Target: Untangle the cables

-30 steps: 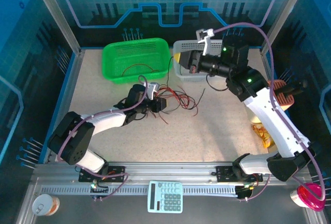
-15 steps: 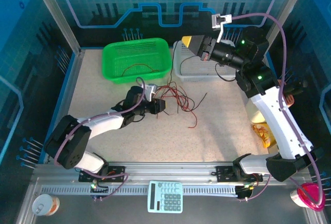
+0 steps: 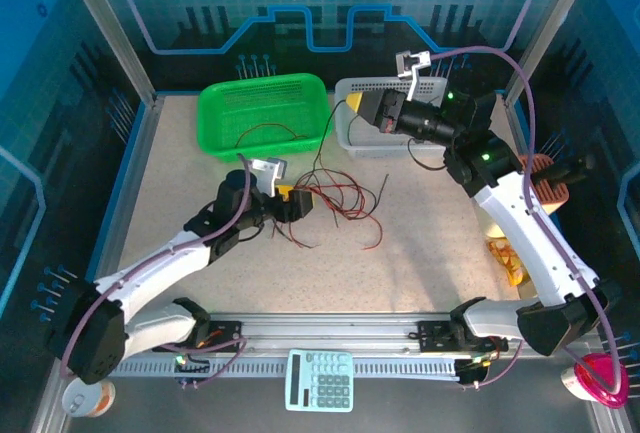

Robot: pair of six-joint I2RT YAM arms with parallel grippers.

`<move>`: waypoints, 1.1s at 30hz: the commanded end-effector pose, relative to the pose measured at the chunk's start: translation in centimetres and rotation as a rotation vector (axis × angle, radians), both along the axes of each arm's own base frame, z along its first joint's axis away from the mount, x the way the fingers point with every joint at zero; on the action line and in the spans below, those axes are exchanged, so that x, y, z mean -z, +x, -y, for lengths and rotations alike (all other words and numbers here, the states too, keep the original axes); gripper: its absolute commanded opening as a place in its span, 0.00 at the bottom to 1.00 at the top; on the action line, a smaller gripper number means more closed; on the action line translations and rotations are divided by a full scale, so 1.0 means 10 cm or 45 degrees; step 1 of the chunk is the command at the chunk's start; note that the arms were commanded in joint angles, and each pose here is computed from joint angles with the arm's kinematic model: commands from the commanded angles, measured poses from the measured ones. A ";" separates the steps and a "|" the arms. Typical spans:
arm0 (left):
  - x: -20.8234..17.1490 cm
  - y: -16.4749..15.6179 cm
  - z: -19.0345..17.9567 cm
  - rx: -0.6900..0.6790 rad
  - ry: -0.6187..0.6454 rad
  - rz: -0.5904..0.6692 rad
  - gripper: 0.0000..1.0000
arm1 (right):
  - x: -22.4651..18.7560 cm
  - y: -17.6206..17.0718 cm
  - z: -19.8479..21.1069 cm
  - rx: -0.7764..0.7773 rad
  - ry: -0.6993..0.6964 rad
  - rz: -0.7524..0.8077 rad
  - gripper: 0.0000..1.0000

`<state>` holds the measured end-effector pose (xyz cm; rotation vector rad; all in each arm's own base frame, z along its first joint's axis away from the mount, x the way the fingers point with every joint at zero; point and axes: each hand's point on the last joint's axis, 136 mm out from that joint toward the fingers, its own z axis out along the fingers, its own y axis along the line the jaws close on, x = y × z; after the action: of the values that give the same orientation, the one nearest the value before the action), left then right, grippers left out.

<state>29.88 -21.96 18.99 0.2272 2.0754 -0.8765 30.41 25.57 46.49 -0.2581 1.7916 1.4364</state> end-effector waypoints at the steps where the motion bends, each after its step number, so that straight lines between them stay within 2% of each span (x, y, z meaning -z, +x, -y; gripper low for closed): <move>1: -0.04 -0.01 -0.06 0.001 0.099 0.031 0.78 | -0.15 -0.19 -0.01 -0.041 0.011 0.082 0.00; 11: -0.29 0.35 0.06 -0.011 0.167 0.150 0.78 | -0.14 -0.33 -0.15 -0.099 -0.027 0.098 0.00; 15: -0.30 0.49 0.19 0.017 0.161 0.147 0.76 | -0.14 -0.37 -0.20 -0.120 -0.038 0.101 0.00; 17: -0.24 0.55 0.25 0.031 0.155 0.132 0.70 | -0.17 -0.39 -0.21 -0.128 -0.042 0.111 0.00; 20: -0.10 0.60 0.32 0.041 0.139 0.096 0.54 | -0.26 -0.40 -0.19 -0.125 -0.041 0.138 0.00; 22: 0.00 0.61 0.36 0.048 0.122 0.065 0.49 | -0.37 -0.41 -0.19 -0.127 -0.038 0.164 0.00; 26: 0.24 0.63 0.38 0.039 0.114 0.006 0.31 | -0.72 -0.43 -0.10 -0.121 0.014 0.238 0.00; 29: 0.43 0.63 0.38 0.035 0.125 -0.048 0.25 | -1.04 -0.43 0.04 -0.078 0.064 0.311 0.00; 33: 0.63 0.60 0.37 0.030 0.130 -0.101 0.24 | -1.45 -0.42 0.33 0.028 0.127 0.417 0.00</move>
<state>36.44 -25.32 14.18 0.2871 2.1704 -0.7729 27.37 24.18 56.92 -0.3913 1.5753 1.3911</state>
